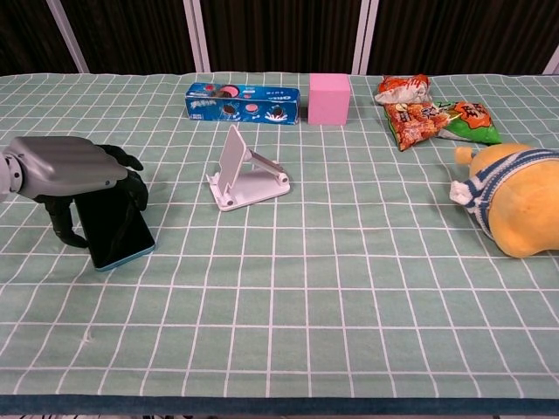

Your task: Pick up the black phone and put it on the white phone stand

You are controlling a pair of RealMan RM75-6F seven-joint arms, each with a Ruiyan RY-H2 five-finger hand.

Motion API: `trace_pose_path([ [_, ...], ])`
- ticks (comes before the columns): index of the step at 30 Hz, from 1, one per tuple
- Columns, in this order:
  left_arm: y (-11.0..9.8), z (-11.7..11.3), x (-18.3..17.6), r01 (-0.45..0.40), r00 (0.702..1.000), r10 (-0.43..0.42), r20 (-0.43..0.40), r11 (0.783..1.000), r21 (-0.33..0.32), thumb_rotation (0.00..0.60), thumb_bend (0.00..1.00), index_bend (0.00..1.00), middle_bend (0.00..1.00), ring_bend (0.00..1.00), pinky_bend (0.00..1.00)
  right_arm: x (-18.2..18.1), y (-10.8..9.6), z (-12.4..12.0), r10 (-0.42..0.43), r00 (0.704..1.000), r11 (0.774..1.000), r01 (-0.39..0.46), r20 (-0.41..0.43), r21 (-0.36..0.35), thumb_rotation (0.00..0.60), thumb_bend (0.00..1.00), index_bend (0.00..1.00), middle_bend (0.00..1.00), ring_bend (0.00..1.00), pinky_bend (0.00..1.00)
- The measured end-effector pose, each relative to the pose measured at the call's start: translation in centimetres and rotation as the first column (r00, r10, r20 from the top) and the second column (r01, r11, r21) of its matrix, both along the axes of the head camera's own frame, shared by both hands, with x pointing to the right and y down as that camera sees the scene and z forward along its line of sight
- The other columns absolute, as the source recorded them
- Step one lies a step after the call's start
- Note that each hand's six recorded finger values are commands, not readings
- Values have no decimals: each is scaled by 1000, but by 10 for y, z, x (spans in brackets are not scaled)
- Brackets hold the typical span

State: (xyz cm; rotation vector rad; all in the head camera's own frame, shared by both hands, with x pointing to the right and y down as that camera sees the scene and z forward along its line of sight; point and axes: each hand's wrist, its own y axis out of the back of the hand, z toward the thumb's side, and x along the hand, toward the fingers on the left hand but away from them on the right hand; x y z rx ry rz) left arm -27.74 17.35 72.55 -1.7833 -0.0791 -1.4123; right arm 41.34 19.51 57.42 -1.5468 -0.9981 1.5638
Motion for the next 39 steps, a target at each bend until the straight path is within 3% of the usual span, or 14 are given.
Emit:
trace_pose_path([
  [4,1,0,2,4,1000,-4,-15,1000,9,600,331,480,524,73,0,0,0,0,0,1000,1000,0,0,1,600,425,8,0,0,140],
  [13,2,-2,3,10,999,-8,-48,999,32,600,406,612,668,168,0,0,0,0,1,1000,1000,-1,2,1,600,425,8,0,0,140],
  [28,-3,-11,1,9,996,-3,-87,998,64,600,491,676,730,224,3,1,1,-1,3,1000,1000,-3,2,3,600,425,7,0,0,140],
  [39,-14,-27,5,12,995,-2,-104,995,99,600,505,704,761,285,126,1,1,-1,3,1000,1000,-3,5,2,600,425,8,0,0,140],
])
